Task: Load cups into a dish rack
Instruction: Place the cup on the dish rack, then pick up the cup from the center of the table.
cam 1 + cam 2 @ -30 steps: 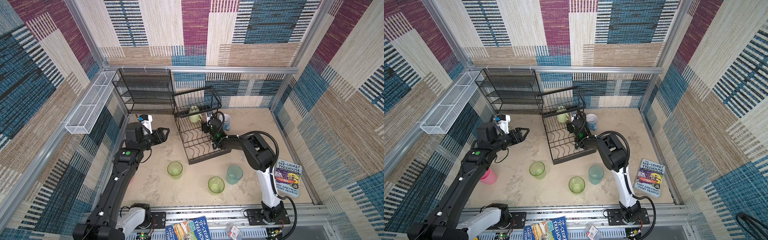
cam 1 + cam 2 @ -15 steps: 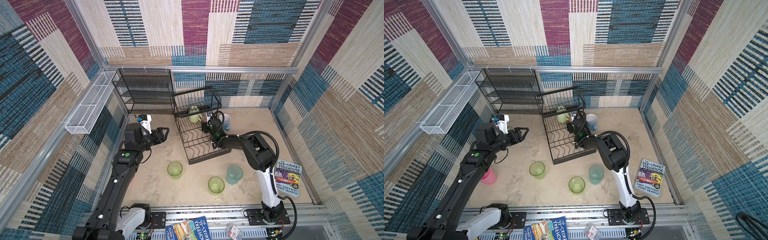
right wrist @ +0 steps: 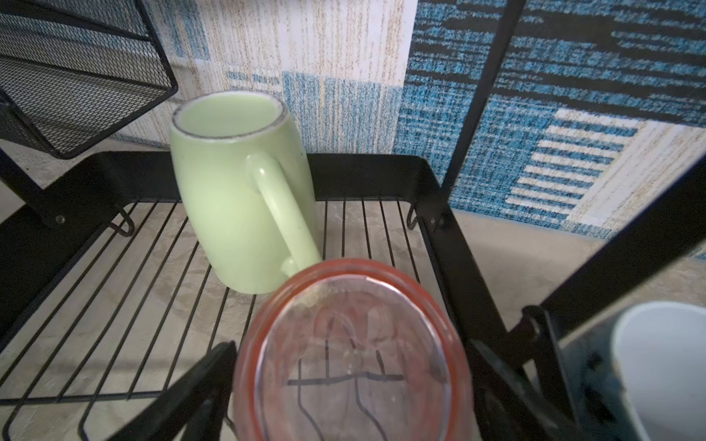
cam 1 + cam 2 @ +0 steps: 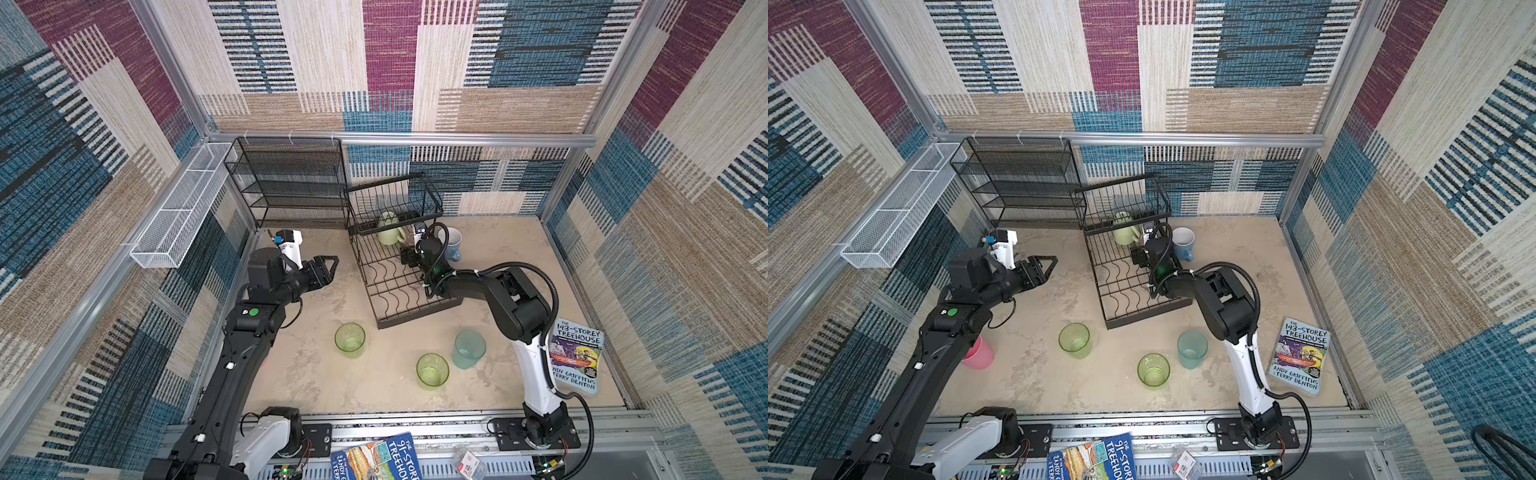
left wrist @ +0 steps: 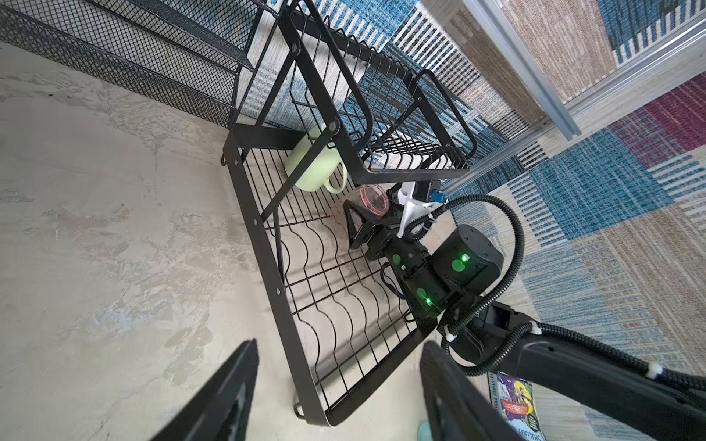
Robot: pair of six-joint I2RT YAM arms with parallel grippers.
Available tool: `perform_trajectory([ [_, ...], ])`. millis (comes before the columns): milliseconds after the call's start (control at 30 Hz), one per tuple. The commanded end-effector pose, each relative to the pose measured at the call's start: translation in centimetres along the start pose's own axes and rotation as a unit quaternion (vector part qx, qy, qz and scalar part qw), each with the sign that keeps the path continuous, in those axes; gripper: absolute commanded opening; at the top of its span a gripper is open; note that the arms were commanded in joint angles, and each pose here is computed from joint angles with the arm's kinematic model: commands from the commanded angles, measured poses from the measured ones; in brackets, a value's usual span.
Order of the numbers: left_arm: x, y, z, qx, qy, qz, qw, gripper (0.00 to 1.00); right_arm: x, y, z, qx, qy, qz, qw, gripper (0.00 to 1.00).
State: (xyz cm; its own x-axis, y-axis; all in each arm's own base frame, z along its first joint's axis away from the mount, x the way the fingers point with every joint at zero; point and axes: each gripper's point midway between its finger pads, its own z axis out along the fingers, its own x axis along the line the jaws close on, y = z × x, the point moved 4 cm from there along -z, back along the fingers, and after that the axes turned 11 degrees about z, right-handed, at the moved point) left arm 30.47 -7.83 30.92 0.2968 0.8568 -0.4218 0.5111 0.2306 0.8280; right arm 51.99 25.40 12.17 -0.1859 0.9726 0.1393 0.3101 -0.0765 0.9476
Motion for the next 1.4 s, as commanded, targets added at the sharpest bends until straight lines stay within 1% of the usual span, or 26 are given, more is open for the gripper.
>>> perform_trajectory([
  [0, -0.1, 0.4, 0.1, -0.008, -0.002, 0.003, 1.0, 0.72, -0.1, 0.9, -0.6, -0.017, -0.002, 0.007, 1.0, 0.99],
  [33, 0.0, 0.4, 0.0, -0.008, 0.001, 0.004, 1.0, 0.73, -0.1, 1.0, -0.8, -0.019, -0.002, 0.007, 1.0, 1.0],
  [100, 0.2, 0.3, -0.1, -0.007, 0.011, 0.005, 1.0, 0.76, -0.2, 1.1, -1.2, -0.022, -0.001, 0.008, 1.0, 1.0],
  [333, 0.5, 0.0, -0.3, -0.006, 0.022, 0.007, 1.0, 0.81, -0.3, 1.3, -3.0, -0.028, 0.005, 0.012, 1.0, 1.0],
  [600, 0.6, -0.2, -1.0, 0.002, 0.041, -0.003, 0.999, 0.81, 0.7, 1.3, -6.0, -0.037, 0.016, 0.017, 0.999, 1.0],
  [767, 1.0, -1.7, -1.8, 0.022, 0.058, -0.015, 0.998, 0.79, 0.6, 1.9, -9.2, -0.05, 0.017, 0.035, 0.998, 1.0],
  [867, 1.3, -3.3, -2.2, 0.044, 0.065, -0.027, 0.997, 0.77, 0.7, 2.5, -11.2, -0.054, 0.013, 0.043, 0.997, 1.0],
  [967, 1.8, -5.2, -2.4, 0.073, 0.076, -0.04, 0.994, 0.75, 0.2, 2.8, -12.8, -0.043, -0.018, 0.063, 0.997, 1.0],
  [1067, 2.3, -7.4, -2.4, 0.108, 0.085, -0.058, 0.989, 0.73, 0.0, 2.6, -15.0, -0.024, -0.022, 0.079, 0.996, 1.0],
  [1267, 3.3, -11.7, -1.9, 0.193, 0.121, -0.082, 0.97, 0.66, -0.7, 1.4, -17.6, 0.067, -0.038, 0.089, 0.993, 0.99],
  [1367, 3.4, -12.9, -2.0, 0.231, 0.149, -0.074, 0.958, 0.63, -0.7, 1.2, -18.8, 0.107, -0.032, 0.089, 0.99, 0.98],
])
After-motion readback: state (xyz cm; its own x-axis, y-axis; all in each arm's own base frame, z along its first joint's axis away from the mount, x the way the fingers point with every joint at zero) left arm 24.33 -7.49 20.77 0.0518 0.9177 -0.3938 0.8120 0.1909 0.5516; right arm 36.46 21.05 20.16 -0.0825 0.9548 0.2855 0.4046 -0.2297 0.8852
